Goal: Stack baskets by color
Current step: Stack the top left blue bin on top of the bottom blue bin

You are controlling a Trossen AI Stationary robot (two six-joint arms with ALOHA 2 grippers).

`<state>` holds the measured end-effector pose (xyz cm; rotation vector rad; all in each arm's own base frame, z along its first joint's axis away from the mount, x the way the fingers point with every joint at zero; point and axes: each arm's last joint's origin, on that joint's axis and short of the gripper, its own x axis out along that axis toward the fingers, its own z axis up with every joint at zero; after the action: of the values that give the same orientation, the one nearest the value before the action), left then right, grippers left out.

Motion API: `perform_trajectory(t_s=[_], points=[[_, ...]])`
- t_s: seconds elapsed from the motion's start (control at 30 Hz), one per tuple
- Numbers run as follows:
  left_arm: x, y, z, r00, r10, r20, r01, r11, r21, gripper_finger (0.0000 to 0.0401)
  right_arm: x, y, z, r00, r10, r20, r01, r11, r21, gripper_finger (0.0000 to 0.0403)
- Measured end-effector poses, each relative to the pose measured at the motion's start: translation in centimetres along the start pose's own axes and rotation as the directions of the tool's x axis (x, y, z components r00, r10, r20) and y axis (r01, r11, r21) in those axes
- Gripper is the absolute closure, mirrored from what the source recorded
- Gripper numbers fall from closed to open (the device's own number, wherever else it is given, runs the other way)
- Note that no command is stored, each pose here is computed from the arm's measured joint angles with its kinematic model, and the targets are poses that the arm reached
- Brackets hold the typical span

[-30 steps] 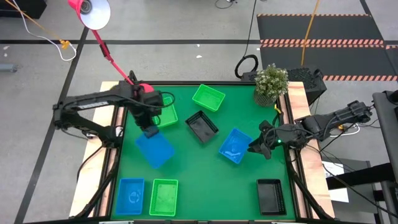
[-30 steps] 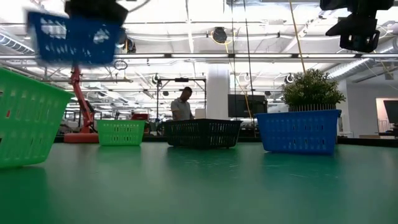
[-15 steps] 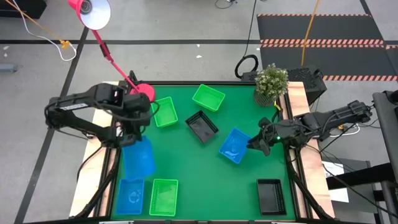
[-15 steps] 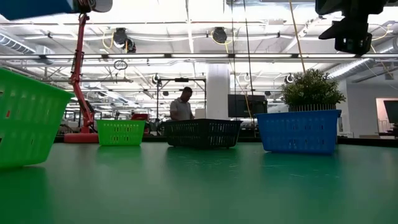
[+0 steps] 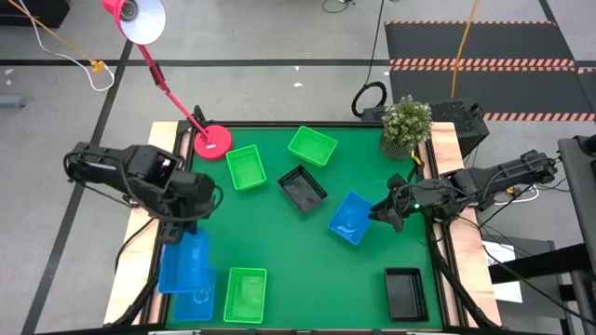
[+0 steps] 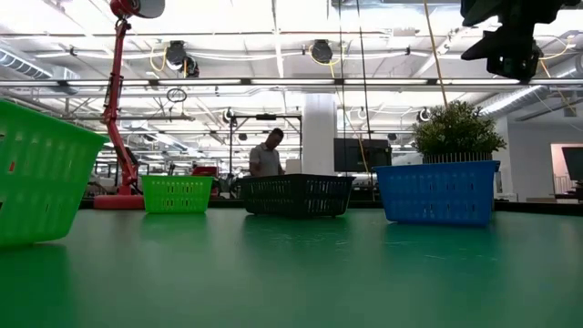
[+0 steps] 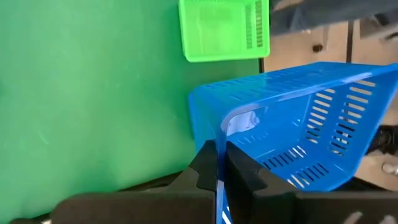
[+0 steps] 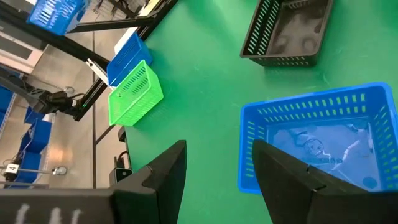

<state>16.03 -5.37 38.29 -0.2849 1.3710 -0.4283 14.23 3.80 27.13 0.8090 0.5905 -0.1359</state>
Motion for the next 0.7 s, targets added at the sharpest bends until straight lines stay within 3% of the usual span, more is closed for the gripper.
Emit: perform_trajectory(t_s=[0.2,0.43,0.7], points=[[2.4,-0.3,-0.3,0.997,0.008,-0.083,-0.007,1.000,0.019,0.0394,0.0,0.0,0.0,1.000,0.000,0.000,0.000,1.000,0.000,0.0227],[6.6,-0.1,0.0,0.996,-0.006,-0.093,0.011,0.999,0.052,0.0394,0.0,0.2,0.1,1.000,0.018,0.013,-0.018,1.000,0.016,0.0227],[10.8,0.0,-0.4,0.994,-0.033,-0.109,0.034,0.999,0.008,0.0393,0.0,0.4,0.3,0.999,0.037,0.027,-0.038,0.999,0.032,0.0227]])
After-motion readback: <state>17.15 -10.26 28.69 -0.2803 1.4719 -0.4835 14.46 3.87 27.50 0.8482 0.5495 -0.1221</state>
